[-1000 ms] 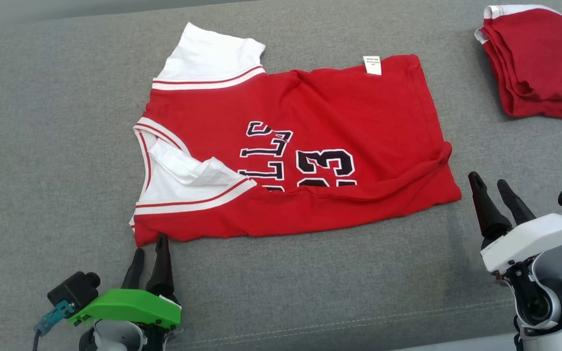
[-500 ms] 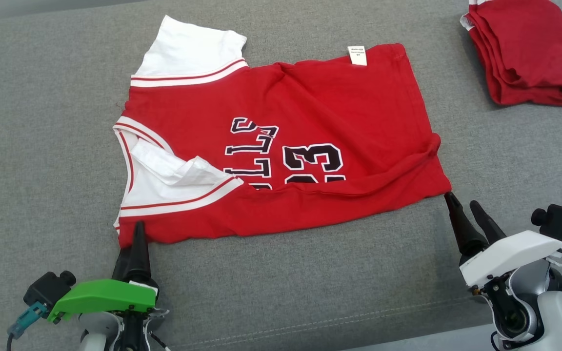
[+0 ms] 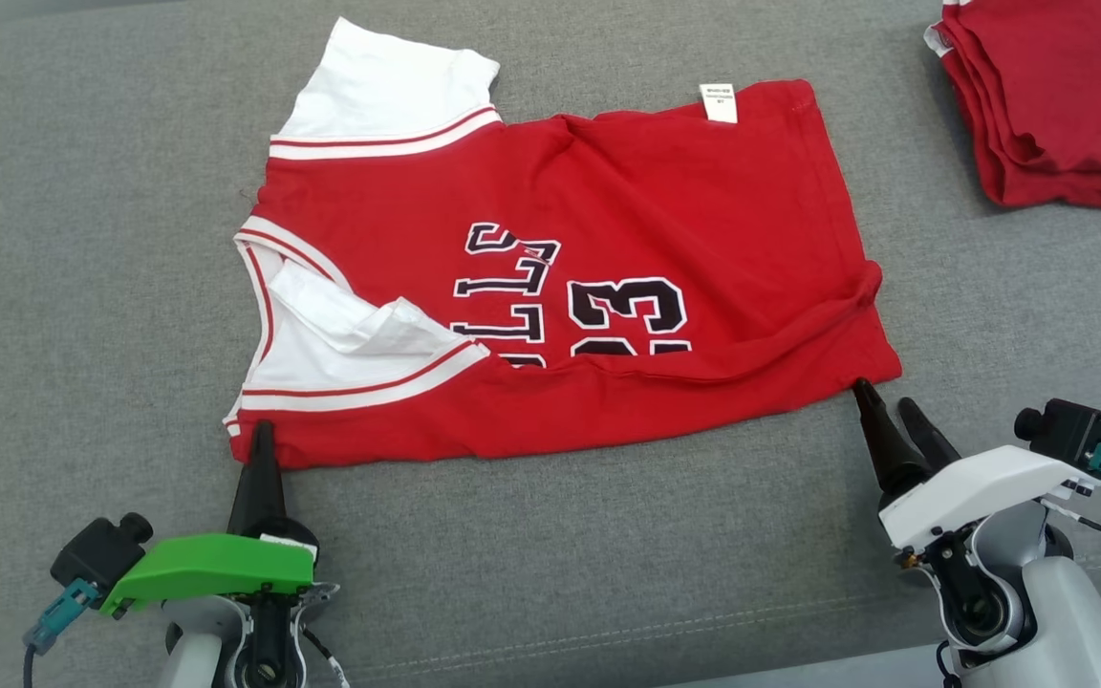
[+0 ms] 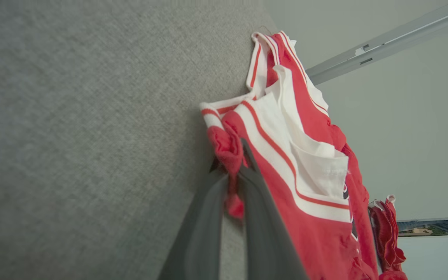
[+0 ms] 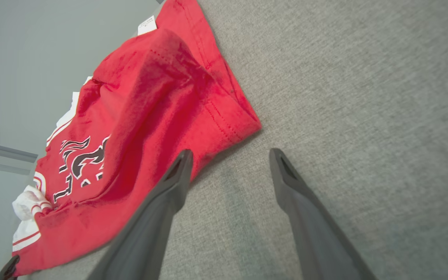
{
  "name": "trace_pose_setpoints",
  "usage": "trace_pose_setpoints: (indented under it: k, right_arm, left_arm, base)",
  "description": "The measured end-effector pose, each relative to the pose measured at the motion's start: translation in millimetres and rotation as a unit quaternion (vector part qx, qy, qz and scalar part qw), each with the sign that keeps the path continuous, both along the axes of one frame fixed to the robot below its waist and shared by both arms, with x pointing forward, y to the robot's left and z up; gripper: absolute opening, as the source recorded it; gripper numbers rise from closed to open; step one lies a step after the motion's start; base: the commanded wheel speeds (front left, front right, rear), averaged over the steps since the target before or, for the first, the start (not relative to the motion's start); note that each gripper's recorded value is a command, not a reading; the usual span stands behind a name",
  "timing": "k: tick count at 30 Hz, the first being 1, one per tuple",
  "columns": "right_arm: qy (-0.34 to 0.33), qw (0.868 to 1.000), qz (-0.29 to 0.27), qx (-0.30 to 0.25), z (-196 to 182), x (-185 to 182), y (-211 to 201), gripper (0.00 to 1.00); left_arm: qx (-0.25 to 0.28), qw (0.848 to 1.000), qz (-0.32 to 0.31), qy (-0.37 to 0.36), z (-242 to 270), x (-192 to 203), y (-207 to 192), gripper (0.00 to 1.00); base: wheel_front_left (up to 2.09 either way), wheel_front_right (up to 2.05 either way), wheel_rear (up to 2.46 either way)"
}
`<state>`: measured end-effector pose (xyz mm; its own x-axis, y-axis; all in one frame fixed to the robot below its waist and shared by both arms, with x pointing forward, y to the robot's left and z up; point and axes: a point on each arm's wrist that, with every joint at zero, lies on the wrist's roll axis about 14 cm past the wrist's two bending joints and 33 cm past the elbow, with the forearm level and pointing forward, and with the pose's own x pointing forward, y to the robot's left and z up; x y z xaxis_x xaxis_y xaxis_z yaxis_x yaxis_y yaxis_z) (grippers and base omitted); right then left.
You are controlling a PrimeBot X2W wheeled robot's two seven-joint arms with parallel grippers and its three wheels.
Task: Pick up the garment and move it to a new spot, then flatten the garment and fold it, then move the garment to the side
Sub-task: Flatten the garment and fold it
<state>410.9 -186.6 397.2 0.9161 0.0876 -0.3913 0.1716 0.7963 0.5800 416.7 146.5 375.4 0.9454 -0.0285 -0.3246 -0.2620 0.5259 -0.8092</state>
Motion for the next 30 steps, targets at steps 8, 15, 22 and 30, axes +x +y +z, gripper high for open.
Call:
trace_pose_setpoints:
  k: [8,15,22,30]
  right_arm:
    - [0.007,1.000,0.007,0.023,-9.2,16.7,15.2,1.00]
    - [0.014,0.998,0.001,0.055,-14.5,34.0,24.1,0.49]
    - [-0.003,0.998,-0.012,0.067,-8.2,47.2,25.1,0.00]
    - [-0.037,0.995,-0.021,0.092,12.7,44.5,16.3,0.00]
  left_arm:
    - [0.007,1.000,0.001,-0.018,9.8,-7.0,5.8,0.00]
    - [0.006,1.000,-0.001,-0.027,16.5,-9.0,3.8,0.00]
    - [0.012,0.999,0.017,-0.043,24.4,-5.1,13.5,0.00]
    - [0.018,0.996,0.031,-0.086,50.8,-8.0,22.7,0.00]
  base:
    - [0.00,0.00,0.00]
    - [0.00,0.00,0.00]
    - [0.00,0.00,0.00]
    - [0.00,0.00,0.00]
